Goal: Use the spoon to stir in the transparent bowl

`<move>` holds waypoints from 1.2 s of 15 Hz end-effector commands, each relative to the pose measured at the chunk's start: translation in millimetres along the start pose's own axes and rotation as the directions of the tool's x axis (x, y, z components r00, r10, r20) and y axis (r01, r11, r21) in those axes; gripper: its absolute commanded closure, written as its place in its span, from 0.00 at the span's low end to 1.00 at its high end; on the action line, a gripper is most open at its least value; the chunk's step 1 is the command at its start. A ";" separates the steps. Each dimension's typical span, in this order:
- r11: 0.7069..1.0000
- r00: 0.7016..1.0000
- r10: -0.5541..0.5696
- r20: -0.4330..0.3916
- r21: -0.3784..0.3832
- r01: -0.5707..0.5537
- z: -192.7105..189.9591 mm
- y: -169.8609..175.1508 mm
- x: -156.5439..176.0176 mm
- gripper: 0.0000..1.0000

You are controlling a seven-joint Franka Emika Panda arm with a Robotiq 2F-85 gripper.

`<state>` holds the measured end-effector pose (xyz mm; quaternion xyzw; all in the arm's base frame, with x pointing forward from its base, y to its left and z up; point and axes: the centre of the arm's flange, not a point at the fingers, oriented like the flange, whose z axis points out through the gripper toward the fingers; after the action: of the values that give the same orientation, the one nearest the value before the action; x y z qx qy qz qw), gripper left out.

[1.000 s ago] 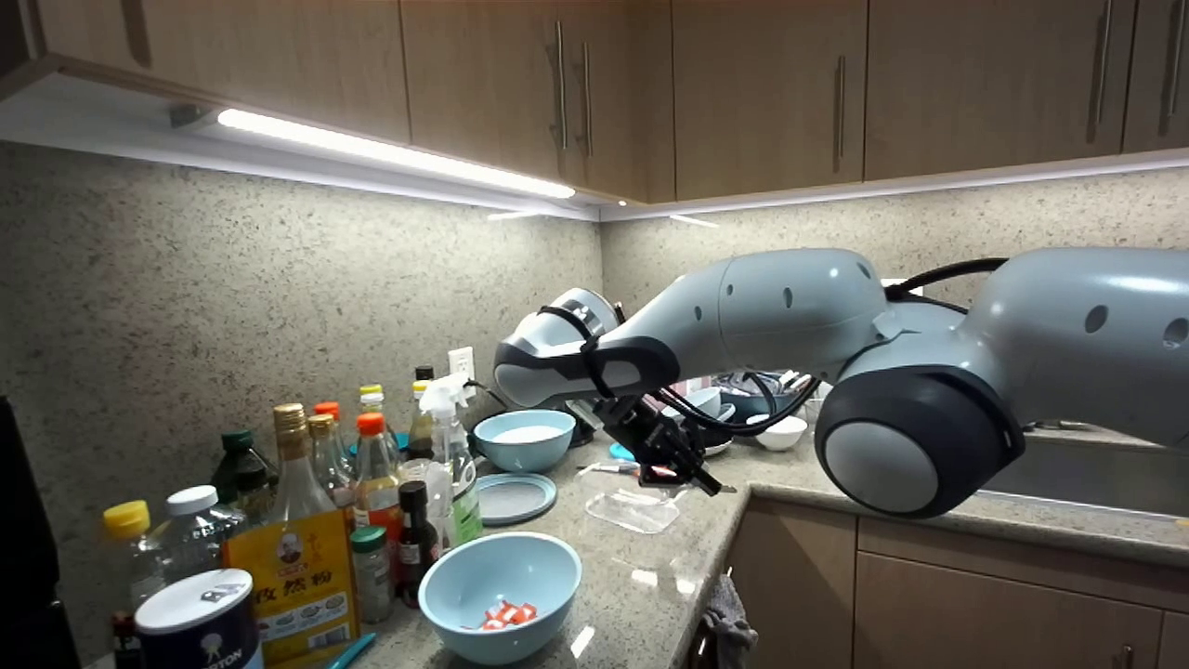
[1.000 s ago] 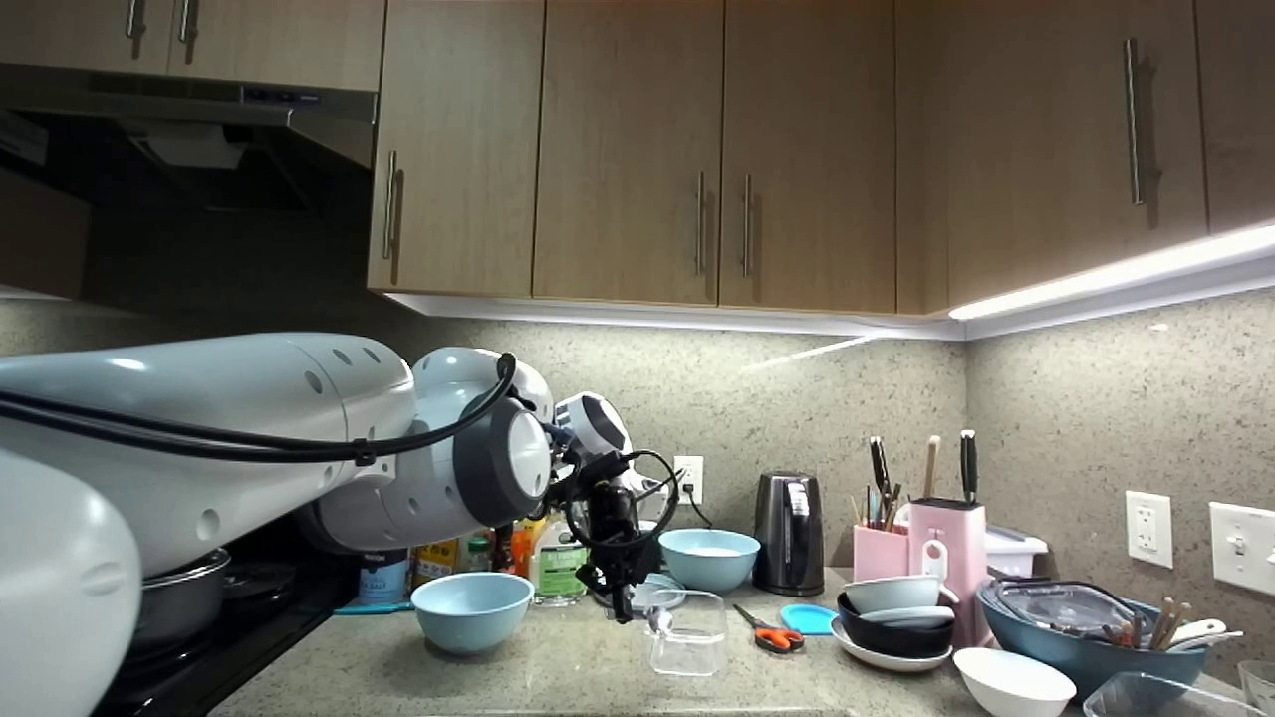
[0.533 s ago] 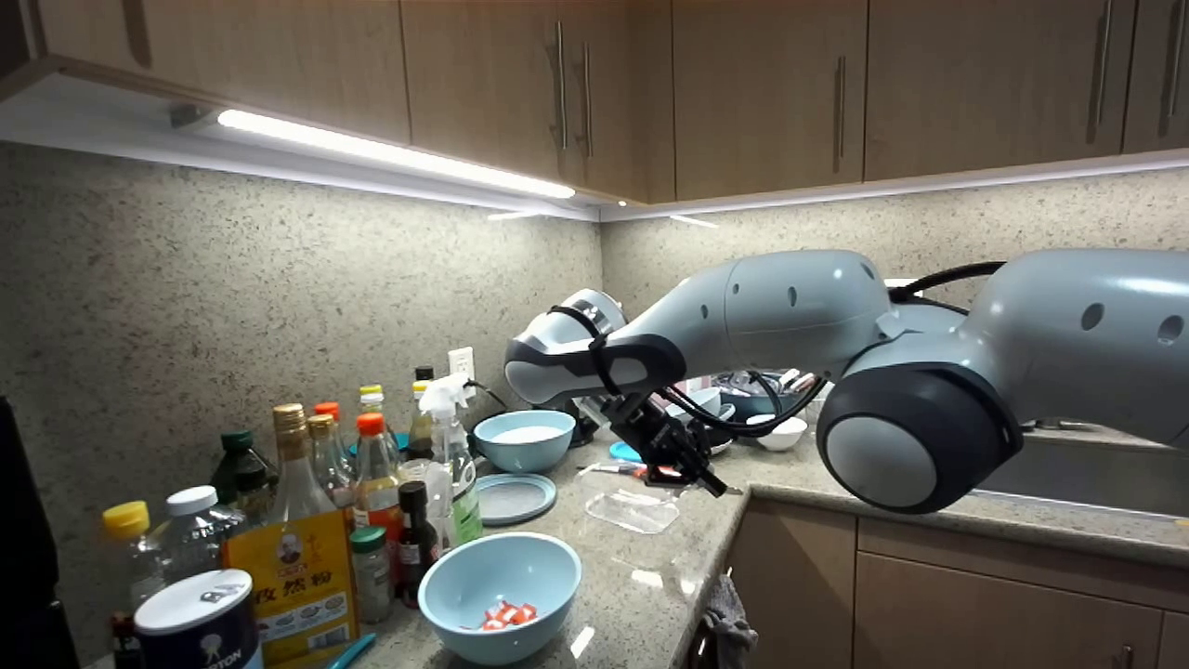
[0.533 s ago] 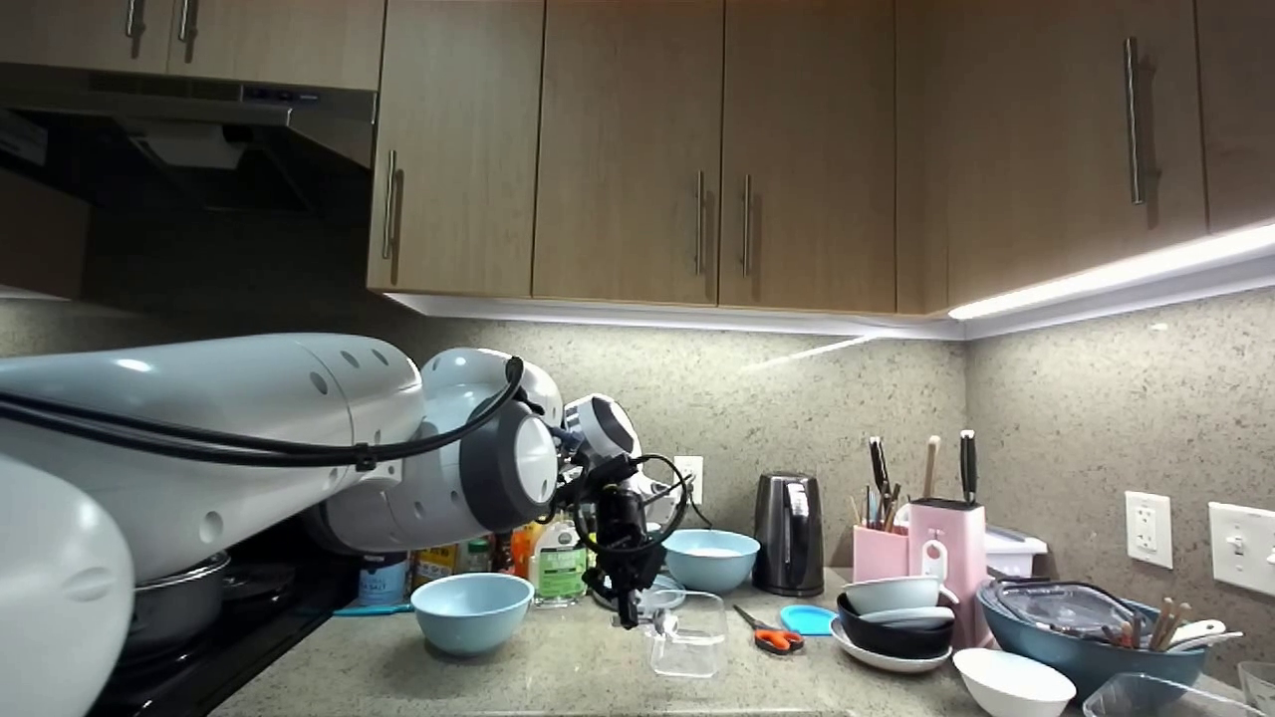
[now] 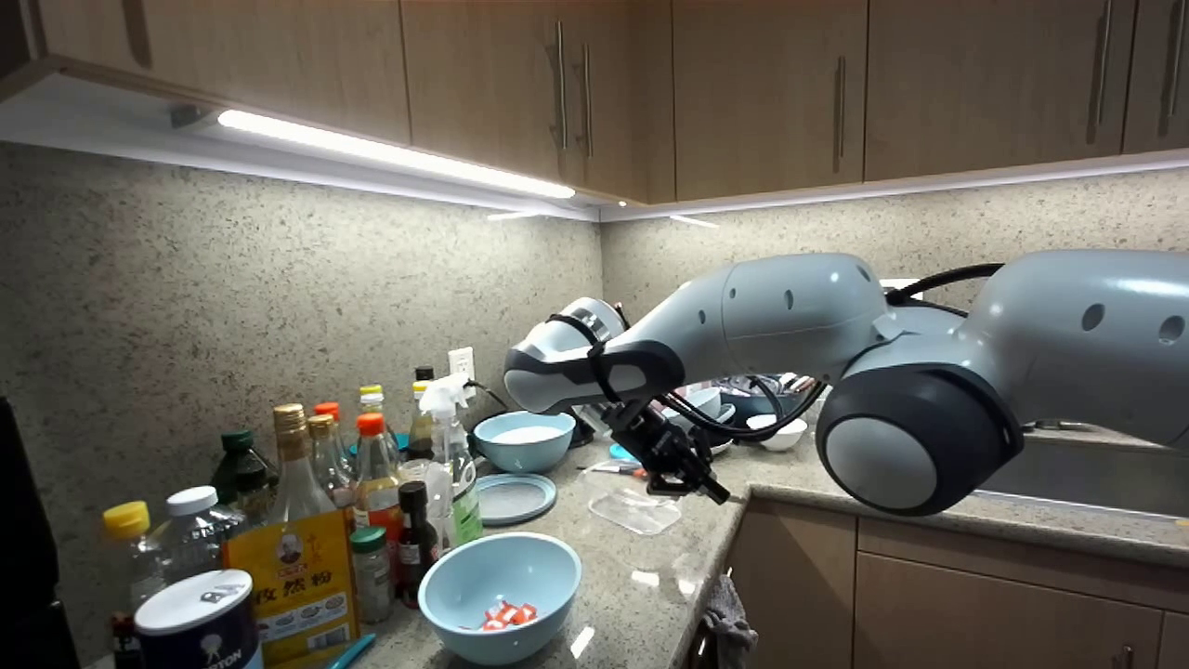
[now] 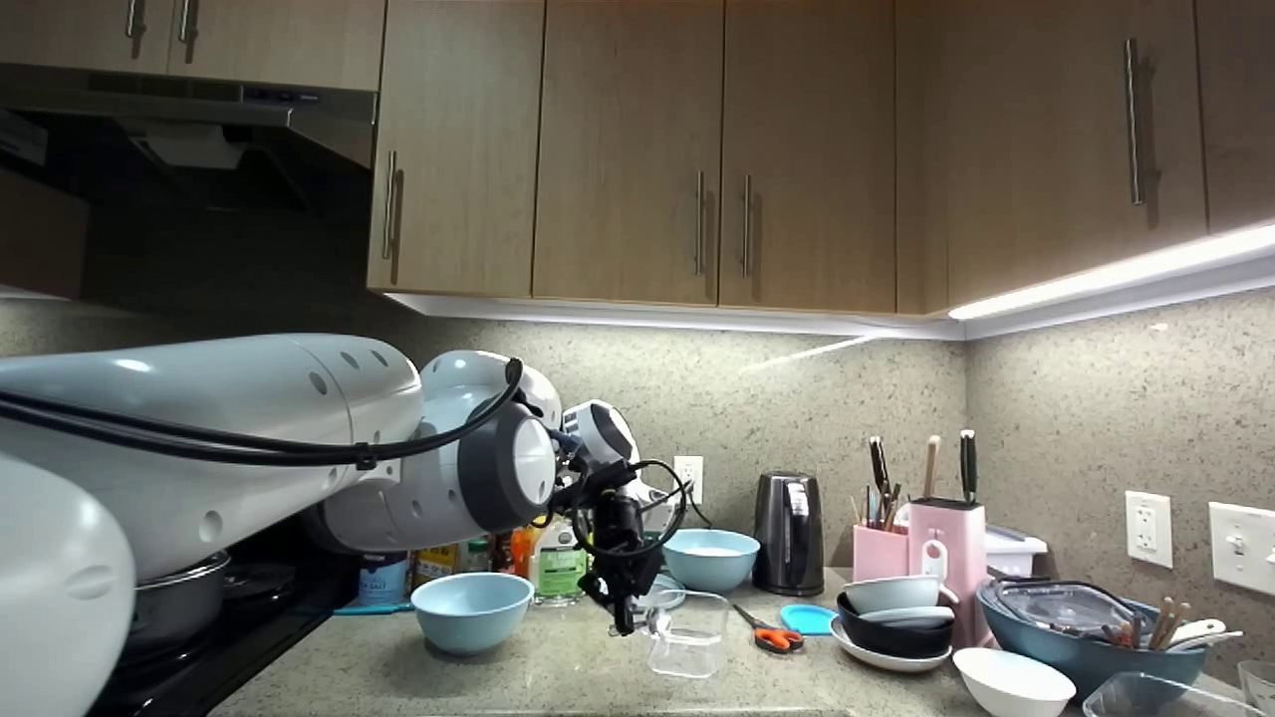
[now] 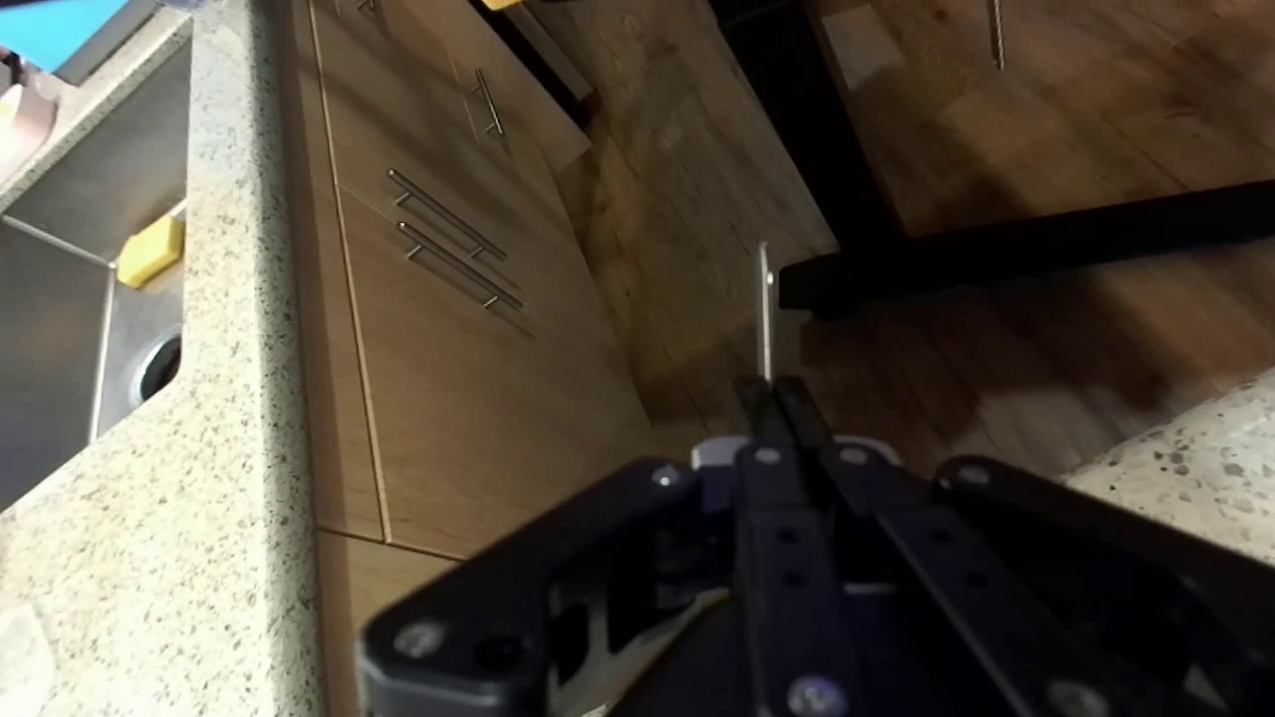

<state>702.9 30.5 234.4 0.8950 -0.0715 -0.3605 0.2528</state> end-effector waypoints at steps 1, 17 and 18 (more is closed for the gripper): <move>0.998 0.998 -0.054 0.029 -0.034 0.055 -43.0 -4.8 40.5 0.99; 0.976 0.917 0.117 -0.382 -0.124 -0.177 -106.8 -10.3 71.3 0.99; 0.975 0.922 0.116 -0.370 -0.133 -0.176 -104.0 -7.3 73.8 0.99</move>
<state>752.2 53.6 249.5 0.9242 -0.0498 -0.1663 0.3400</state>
